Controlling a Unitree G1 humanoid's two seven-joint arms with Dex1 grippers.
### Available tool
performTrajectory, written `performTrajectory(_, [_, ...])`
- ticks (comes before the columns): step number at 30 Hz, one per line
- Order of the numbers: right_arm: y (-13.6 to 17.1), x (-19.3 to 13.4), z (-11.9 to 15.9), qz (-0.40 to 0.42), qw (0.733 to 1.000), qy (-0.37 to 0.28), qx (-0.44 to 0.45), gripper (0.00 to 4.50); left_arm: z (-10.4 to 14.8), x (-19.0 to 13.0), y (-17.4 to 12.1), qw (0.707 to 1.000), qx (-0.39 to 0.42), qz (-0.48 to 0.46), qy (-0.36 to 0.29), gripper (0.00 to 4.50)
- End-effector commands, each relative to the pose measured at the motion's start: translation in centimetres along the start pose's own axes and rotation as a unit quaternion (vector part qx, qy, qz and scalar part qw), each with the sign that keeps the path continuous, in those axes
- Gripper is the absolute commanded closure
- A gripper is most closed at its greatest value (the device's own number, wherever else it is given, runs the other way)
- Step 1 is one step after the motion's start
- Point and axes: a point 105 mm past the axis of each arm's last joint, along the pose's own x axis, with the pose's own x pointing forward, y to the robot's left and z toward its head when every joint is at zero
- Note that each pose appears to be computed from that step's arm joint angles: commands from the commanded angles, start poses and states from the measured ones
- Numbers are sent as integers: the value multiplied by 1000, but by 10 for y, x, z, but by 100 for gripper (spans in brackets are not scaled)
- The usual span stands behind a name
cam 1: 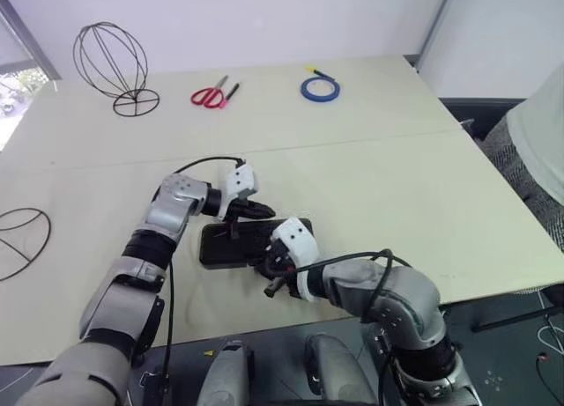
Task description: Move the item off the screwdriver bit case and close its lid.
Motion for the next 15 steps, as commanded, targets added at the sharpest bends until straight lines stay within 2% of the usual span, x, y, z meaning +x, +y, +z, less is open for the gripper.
performTrajectory(1, [12, -15, 8, 44, 999, -14, -11, 447, -1, -10, 6, 1000, -6, 27, -3, 450])
performTrajectory(5, [10, -27, 14, 51, 998, -27, -5, 447, 4, -25, 15, 998, -5, 68, -14, 450])
performTrajectory(9, [5, -57, 30, 63, 996, -68, -12, 447, 21, -74, 31, 983, -32, 169, -62, 450])
performTrajectory(12, [-16, -73, 48, 23, 994, -105, -10, 447, 37, -98, 26, 969, -74, 207, -112, 450])
performTrajectory(15, [-35, -86, 62, -10, 991, -135, 1, 447, 46, -109, 3, 964, -90, 210, -138, 450])
